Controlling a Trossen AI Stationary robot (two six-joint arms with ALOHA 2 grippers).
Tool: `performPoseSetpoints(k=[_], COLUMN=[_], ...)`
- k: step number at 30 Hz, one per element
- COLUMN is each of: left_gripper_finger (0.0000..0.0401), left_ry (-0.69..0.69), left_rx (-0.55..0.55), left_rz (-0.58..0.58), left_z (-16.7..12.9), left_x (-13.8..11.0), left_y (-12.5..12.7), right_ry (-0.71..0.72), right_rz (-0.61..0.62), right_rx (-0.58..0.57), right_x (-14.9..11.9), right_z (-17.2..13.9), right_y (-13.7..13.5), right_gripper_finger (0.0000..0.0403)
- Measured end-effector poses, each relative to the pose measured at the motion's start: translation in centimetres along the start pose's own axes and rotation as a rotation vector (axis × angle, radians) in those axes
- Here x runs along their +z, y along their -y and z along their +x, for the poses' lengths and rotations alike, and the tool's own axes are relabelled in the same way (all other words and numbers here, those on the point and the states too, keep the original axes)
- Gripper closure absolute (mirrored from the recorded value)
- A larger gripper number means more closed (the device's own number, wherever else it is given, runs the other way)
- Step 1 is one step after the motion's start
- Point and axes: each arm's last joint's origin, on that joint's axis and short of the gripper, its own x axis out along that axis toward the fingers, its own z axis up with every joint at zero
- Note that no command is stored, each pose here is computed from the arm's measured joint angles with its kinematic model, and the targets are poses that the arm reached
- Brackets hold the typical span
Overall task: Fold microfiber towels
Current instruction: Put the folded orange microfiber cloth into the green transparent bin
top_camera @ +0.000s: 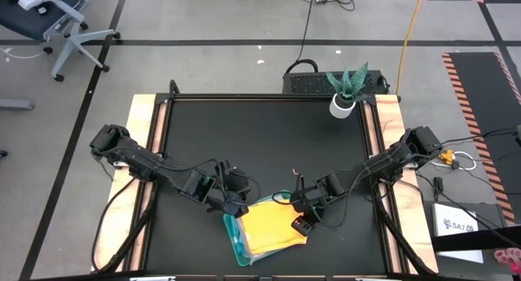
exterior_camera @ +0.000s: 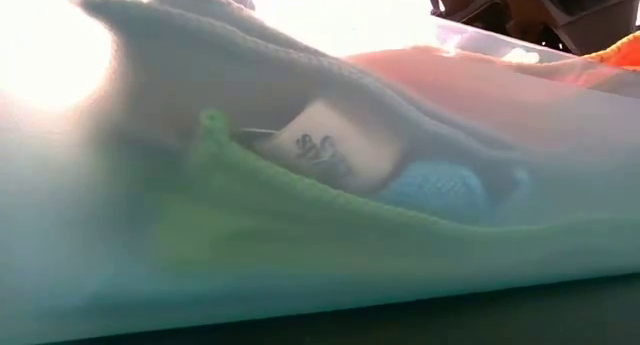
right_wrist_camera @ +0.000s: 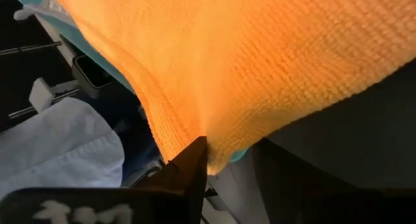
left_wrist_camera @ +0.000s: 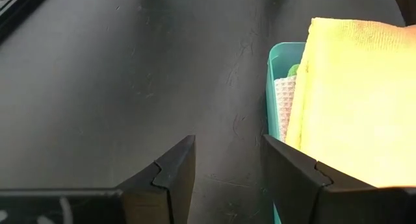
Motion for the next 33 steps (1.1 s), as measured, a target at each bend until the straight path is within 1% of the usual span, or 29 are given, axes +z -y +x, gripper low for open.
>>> performPoseSetpoints(k=[5,9,13,16,20,23,27,30,33], left_gripper_finger=[0.0226,0.0226,0.0226,0.0226,0.0226,0.0226,0.0226,0.0226,0.0226], left_ry=[0.0,-0.009,-0.045,-0.112,-0.197,-0.233,-0.271,-0.301,-0.354], left_rx=[-0.002,0.004,0.005,-0.022,-0.033,-0.073,-0.136,-0.219,-0.326], left_rz=[-0.001,-0.009,-0.074,-0.158,-0.206,-0.217,-0.229,-0.212,-0.189], left_z=[0.0,0.1,0.6,1.4,2.7,3.3,3.5,3.4,3.1], left_x=[0.0,-0.1,-0.4,-0.9,-1.7,-1.9,-2.0,-1.8,-1.8], left_y=[0.0,-0.1,-0.6,-1.1,-1.2,-0.8,-0.5,-0.2,0.2], right_ry=[-0.02,0.017,0.124,0.236,0.372,0.429,0.439,0.441,0.442], right_rz=[0.015,0.006,-0.013,-0.049,-0.092,-0.12,-0.169,-0.198,-0.217], right_rx=[0.028,0.071,0.11,0.135,0.148,0.146,0.138,0.13,0.118], right_x=[-0.2,-0.8,-1.3,-1.7,-1.9,-2.0,-2.1,-2.0,-2.0], right_z=[-0.5,-2.1,-4.4,-5.9,-7.4,-8.0,-8.1,-8.1,-8.0], right_y=[-0.2,-0.7,-1.1,-1.4,-1.5,-1.5,-1.6,-1.6,-1.5], right_gripper_finger=[0.0287,0.0287,0.0287,0.0287,0.0287,0.0287,0.0287,0.0287,0.0287])
